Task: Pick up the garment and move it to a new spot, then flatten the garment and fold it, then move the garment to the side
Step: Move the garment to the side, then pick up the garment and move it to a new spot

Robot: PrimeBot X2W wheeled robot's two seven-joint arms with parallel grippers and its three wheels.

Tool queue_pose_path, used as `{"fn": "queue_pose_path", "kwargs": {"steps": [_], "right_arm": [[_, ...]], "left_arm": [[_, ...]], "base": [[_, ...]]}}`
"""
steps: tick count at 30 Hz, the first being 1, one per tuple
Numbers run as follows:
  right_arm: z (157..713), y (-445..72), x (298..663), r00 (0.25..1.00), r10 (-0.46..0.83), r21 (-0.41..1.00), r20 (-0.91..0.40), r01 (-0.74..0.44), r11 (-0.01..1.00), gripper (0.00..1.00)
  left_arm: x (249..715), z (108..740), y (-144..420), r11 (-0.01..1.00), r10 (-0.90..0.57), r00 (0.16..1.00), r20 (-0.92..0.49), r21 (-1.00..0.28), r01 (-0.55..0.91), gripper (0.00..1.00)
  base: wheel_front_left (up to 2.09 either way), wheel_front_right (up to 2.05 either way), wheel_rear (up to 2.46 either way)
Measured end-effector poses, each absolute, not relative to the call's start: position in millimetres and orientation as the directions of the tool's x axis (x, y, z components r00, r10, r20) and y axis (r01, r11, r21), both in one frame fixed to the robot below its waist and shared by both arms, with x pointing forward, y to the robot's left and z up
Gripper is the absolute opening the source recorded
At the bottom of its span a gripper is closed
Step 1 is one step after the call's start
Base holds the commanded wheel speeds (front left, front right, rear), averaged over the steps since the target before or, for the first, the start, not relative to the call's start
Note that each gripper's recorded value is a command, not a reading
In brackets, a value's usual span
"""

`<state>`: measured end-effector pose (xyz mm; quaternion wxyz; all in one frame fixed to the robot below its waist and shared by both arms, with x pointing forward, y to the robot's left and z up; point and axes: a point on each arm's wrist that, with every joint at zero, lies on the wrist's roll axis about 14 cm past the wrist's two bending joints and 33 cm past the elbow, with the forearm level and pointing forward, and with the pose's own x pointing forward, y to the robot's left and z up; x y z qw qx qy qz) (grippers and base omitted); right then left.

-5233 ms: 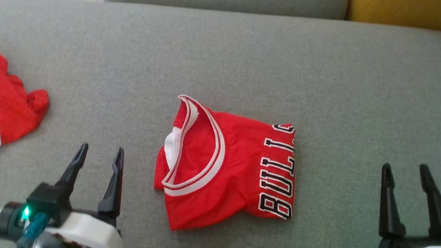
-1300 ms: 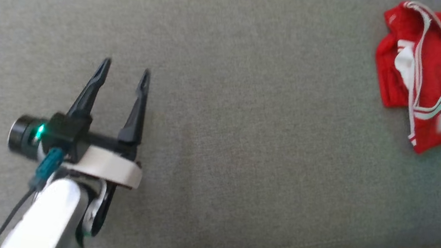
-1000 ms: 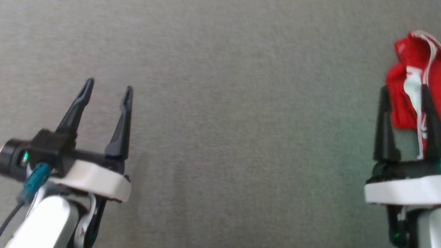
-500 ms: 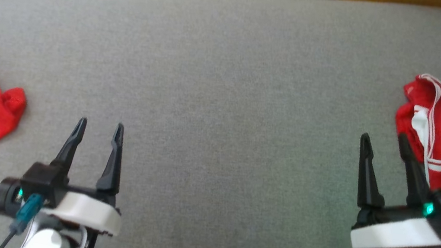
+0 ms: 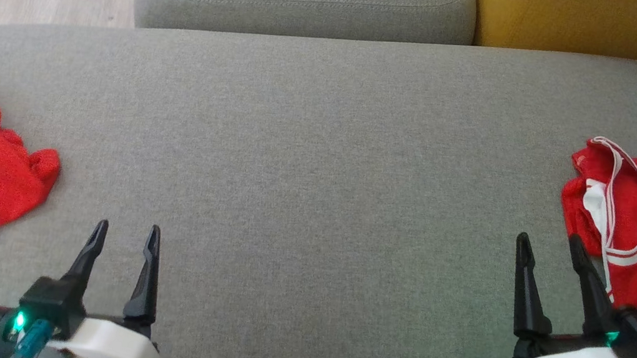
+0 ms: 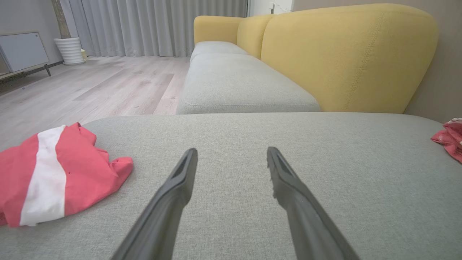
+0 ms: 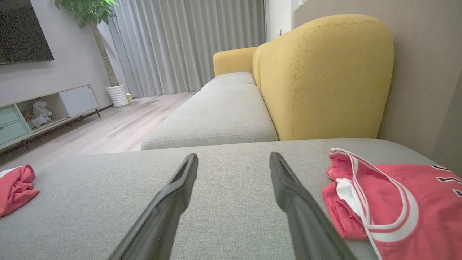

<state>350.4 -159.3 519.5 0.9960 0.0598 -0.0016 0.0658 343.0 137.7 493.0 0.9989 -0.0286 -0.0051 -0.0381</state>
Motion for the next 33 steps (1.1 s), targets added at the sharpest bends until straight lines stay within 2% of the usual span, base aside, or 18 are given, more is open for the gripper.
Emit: {"fn": "queue_pose_path", "kwargs": {"steps": [33], "right_arm": [[513.6, -159.9, 348.3, 0.992, 0.122, 0.114, -0.025, -0.119, 0.986, 1.00]], "left_arm": [[339.3, 489.2, 141.5, 0.996, -0.062, 0.998, -0.002, -0.060, 0.062, 1.00]], "base": [[0.00, 0.00, 0.00]]}}
